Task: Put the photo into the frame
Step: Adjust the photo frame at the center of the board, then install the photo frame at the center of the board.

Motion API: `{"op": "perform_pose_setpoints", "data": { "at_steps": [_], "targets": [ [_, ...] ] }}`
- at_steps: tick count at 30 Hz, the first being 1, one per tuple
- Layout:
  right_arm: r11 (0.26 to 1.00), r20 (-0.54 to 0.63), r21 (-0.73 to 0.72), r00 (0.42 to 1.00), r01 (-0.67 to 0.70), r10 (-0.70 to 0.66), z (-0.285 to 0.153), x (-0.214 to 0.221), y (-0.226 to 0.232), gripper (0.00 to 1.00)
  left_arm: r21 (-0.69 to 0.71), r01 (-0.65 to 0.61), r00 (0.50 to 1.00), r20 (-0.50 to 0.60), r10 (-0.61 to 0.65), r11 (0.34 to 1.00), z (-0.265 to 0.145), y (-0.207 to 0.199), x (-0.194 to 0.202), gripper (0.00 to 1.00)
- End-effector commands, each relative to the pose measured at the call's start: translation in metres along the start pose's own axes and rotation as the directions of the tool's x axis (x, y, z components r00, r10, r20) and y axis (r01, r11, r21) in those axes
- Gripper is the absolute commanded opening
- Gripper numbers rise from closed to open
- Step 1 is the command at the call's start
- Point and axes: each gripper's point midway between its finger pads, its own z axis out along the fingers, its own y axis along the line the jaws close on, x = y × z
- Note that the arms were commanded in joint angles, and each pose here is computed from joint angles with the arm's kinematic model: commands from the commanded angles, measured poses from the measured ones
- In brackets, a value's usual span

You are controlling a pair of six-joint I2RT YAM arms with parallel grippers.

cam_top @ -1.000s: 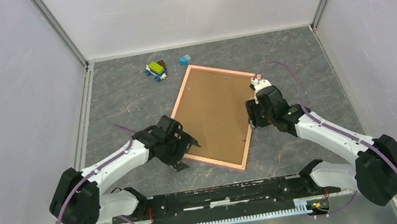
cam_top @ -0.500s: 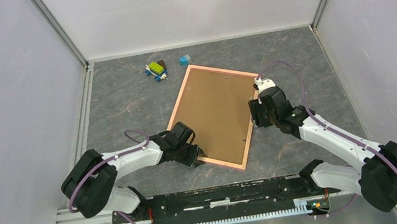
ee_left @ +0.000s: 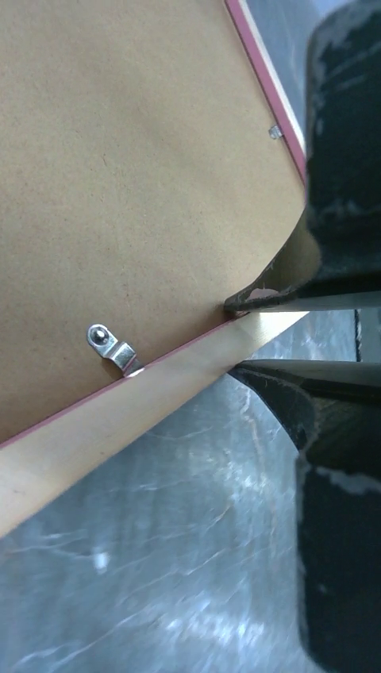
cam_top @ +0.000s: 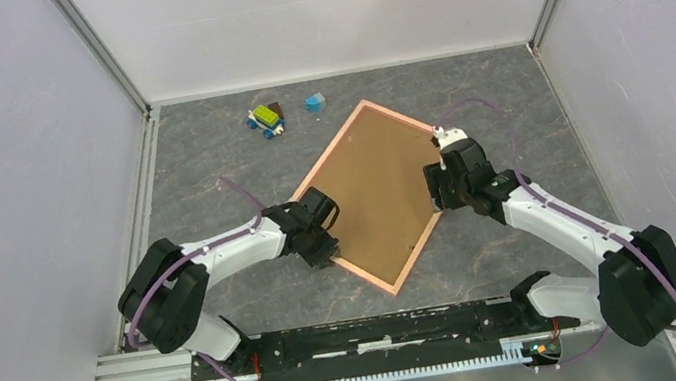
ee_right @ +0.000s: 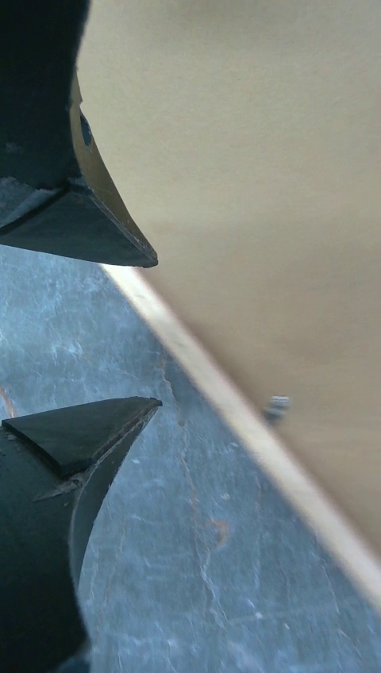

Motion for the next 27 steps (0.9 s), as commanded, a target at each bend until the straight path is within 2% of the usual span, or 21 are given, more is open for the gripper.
{"op": "perform_pose_setpoints", "data": {
  "at_steps": [1, 4, 6, 9, 13, 16, 21, 27],
  "targets": [
    [0.999, 0.062, -0.007, 0.997, 0.046, -0.045, 0.0, -0.039, -0.006, 0.68, -0.175, -0.486, 0.866, 0.037, 0.499, 0.856, -0.005, 0.045, -0.026, 0.02],
    [0.997, 0.023, 0.004, 0.996, 0.083, -0.083, 0.007, -0.046, -0.012, 0.68, -0.251, -0.577, 0.798, 0.03, 0.602, 0.778, -0.015, 0.053, -0.047, 0.02],
    [0.994, -0.01, 0.006, 0.994, 0.113, -0.113, 0.013, -0.047, -0.015, 0.67, -0.282, -0.604, 0.776, 0.003, 0.631, 0.745, -0.019, 0.056, -0.059, 0.02],
    [0.989, -0.065, 0.023, 0.988, 0.145, -0.143, 0.021, -0.042, -0.021, 0.67, -0.328, -0.602, 0.771, -0.002, 0.636, 0.728, -0.026, 0.06, -0.083, 0.02],
    [0.985, -0.127, 0.064, 0.98, 0.162, -0.153, 0.028, -0.033, -0.031, 0.64, -0.34, -0.582, 0.787, -0.007, 0.617, 0.738, -0.029, 0.068, -0.11, 0.02],
    [0.987, -0.154, 0.046, 0.977, 0.157, -0.148, 0.03, -0.021, -0.028, 0.63, -0.364, -0.581, 0.783, -0.004, 0.622, 0.728, -0.033, 0.073, -0.125, 0.02],
    [0.994, -0.174, -0.063, 0.979, 0.095, -0.104, 0.031, 0.006, -0.01, 0.64, -0.343, -0.595, 0.778, -0.018, 0.628, 0.727, -0.03, 0.068, -0.125, 0.02],
    [0.992, -0.22, -0.112, 0.973, 0.05, -0.073, 0.037, 0.025, 0.0, 0.6, -0.337, -0.596, 0.781, -0.034, 0.623, 0.729, -0.022, 0.068, -0.123, 0.02]
  ]
}}
